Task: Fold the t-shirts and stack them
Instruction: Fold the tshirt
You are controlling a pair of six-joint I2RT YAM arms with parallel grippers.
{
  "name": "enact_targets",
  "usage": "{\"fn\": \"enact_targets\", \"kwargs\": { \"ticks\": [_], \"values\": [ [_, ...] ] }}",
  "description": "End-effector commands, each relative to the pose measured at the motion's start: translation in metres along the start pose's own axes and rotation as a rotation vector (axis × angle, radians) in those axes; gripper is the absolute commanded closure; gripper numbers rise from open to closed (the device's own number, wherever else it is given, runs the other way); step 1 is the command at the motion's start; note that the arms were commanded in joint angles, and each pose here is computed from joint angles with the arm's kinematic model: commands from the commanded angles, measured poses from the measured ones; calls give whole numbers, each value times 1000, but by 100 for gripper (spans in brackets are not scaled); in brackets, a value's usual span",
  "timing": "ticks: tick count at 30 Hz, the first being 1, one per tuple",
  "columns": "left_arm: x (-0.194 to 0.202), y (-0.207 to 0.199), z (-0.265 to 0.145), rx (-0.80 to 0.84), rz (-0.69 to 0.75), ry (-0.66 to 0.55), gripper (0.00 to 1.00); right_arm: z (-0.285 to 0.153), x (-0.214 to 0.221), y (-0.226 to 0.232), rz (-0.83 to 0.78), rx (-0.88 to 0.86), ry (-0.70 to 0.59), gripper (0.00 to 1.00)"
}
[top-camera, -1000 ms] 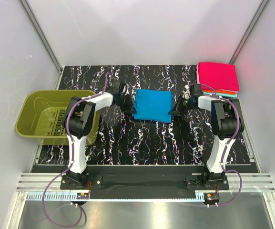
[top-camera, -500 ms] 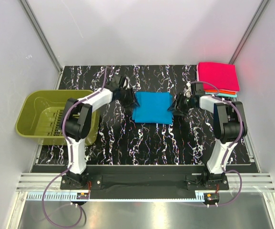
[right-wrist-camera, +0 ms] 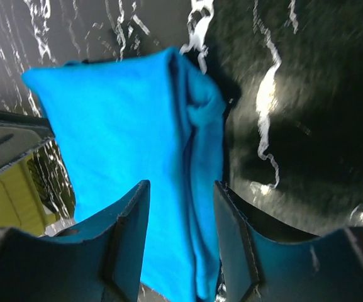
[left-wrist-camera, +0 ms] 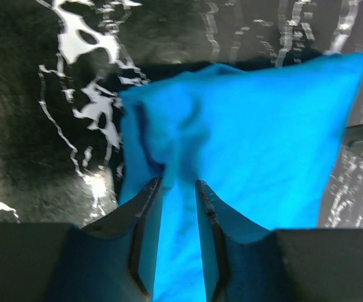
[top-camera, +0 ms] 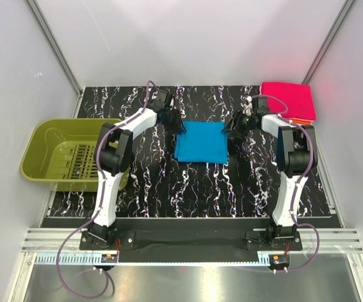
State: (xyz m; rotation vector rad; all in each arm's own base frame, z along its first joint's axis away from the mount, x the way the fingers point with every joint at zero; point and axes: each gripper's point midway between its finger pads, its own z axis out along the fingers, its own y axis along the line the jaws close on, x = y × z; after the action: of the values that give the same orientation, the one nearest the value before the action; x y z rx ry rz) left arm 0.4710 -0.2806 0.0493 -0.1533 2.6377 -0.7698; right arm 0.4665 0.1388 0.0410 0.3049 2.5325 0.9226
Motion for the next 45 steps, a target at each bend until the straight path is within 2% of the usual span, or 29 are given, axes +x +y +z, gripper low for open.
{"fn": "enact_targets", "kwargs": {
  "ticks": [1, 8, 14, 25, 27, 30, 31, 34, 35, 38, 45],
  "values": [
    [-20, -2, -5, -34, 7, -53, 66, 2, -19, 2, -20, -2, -28, 48],
    [-24, 0, -2, -51, 13, -61, 64, 12, -30, 4, -26, -24, -27, 48],
    [-27, -4, 4, -28, 19, -52, 69, 20, -29, -2, -9, -22, -15, 49],
    [-26, 3, 4, -43, 0, -49, 67, 23, -28, -4, -6, -18, -10, 50],
    [-28, 3, 5, -42, 4, -51, 74, 22, -29, -5, -2, -16, -13, 50],
    [-30, 3, 5, -32, 0, -50, 90, 23, -30, -6, -4, -9, -17, 55],
    [-31, 3, 4, -27, -2, -49, 99, 24, -31, -6, -5, -11, -17, 56],
    [-34, 1, 0, -18, -1, -55, 100, 27, -30, -8, 2, -11, -11, 67],
    [-36, -1, -3, -12, -2, -60, 100, 28, -30, -9, 5, -14, -6, 74],
    [-42, -3, -9, -3, -5, -77, 100, 33, -27, -12, 10, -23, 8, 80],
    [-45, 0, -9, 27, -30, -67, 100, 35, -26, -21, 20, -15, 12, 83]
  ]
}}
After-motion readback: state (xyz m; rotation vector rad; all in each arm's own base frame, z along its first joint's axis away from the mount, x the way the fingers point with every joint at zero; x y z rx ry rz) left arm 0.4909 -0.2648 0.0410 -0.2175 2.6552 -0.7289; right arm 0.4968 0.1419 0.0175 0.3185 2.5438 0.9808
